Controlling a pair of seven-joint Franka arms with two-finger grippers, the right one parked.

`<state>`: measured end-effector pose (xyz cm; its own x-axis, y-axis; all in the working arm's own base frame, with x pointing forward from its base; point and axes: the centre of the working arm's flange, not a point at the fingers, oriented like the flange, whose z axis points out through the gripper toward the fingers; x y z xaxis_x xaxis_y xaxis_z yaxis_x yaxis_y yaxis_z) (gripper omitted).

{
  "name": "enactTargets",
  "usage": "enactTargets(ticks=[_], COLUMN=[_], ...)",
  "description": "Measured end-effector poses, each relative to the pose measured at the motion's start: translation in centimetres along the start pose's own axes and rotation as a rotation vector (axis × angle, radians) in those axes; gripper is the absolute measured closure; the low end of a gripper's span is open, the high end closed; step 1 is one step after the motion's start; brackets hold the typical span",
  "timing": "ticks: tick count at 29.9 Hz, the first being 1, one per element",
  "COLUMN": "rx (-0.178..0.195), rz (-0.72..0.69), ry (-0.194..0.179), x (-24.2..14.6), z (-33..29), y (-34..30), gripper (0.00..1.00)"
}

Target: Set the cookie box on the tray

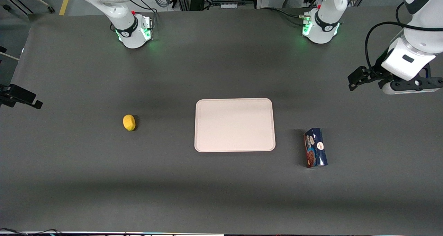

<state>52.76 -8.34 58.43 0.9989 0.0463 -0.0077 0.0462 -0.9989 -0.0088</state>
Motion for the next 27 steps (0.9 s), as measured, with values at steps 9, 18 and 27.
enactTargets(ticks=[9,18,27], rx=[0.000,-0.010,-0.021], rz=[0.003,-0.012,-0.022], ry=[-0.019,-0.018,-0.027], x=[0.4,2.1,3.2], z=[1.0,6.3,12.3], y=[0.2,1.8,3.3], gripper=[0.00,0.00,0.00])
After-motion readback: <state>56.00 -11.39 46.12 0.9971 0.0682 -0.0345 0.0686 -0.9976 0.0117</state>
